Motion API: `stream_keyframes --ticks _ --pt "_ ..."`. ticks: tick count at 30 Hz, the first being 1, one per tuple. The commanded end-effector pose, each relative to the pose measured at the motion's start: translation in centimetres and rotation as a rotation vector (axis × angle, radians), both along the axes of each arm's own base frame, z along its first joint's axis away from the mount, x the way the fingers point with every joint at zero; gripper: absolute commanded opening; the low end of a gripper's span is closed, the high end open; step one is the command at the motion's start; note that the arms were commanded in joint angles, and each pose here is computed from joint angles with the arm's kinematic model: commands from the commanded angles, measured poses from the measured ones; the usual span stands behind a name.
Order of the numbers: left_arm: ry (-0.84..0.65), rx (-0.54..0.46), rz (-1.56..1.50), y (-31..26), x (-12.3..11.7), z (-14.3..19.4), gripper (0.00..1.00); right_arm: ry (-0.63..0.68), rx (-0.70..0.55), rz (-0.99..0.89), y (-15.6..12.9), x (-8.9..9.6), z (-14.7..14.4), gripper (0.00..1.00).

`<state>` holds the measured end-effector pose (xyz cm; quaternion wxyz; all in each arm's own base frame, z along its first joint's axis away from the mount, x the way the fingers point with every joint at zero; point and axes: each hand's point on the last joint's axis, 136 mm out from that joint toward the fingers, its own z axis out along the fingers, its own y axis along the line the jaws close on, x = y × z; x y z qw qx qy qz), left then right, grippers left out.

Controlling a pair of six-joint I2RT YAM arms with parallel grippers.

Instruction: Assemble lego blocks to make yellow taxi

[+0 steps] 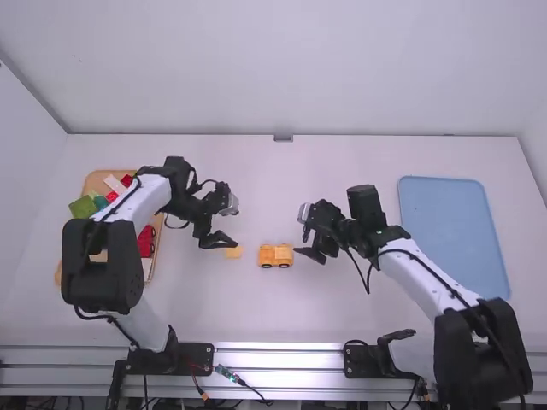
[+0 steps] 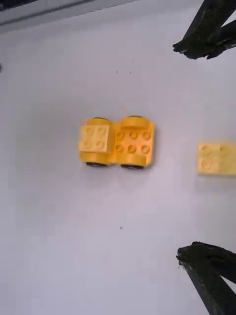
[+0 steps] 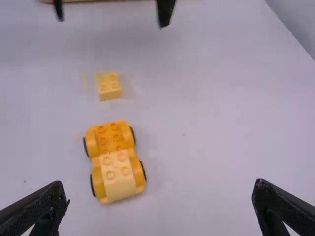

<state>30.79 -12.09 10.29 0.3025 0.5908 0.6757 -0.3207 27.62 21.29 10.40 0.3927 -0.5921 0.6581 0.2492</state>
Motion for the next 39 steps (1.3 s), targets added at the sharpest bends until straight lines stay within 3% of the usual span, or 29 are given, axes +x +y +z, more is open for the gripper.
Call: stream_keyframes --ticks 1,8,14,17,24,34,39 --pt "-0.116 -0.18 -0.023 -0.7 -0.4 1.2 0.99 0.03 0.068 0.112 1.2 -0.8 -1.4 0.99" --pt "-0.161 -0.176 0.007 -0.3 -1.3 -2.7 0.99 0.061 0.15 0.188 2.9 -0.6 -3.7 0.99" --pt "-0.182 -0.152 0.008 -0.5 -2.4 -5.1 0.99 0.098 0.122 0.201 3.4 -1.3 -5.2 0.99" --pt "-0.192 -0.137 0.051 0.1 -2.2 -6.1 0.99 0.096 0.058 0.211 4.0 -1.7 -7.1 0.99" --pt "-0.195 -0.12 0.084 0.0 -2.3 -7.5 0.99 0.121 0.043 0.263 5.4 -2.7 -10.7 0.99" --pt "-0.148 -0.146 0.116 0.4 -1.3 -8.3 1.0 0.123 0.063 0.248 5.7 -2.1 -11.9 0.99" --pt "-0.112 -0.149 0.122 0.5 -0.9 -9.3 0.99 0.189 0.087 0.175 6.2 -2.0 -12.1 0.99"
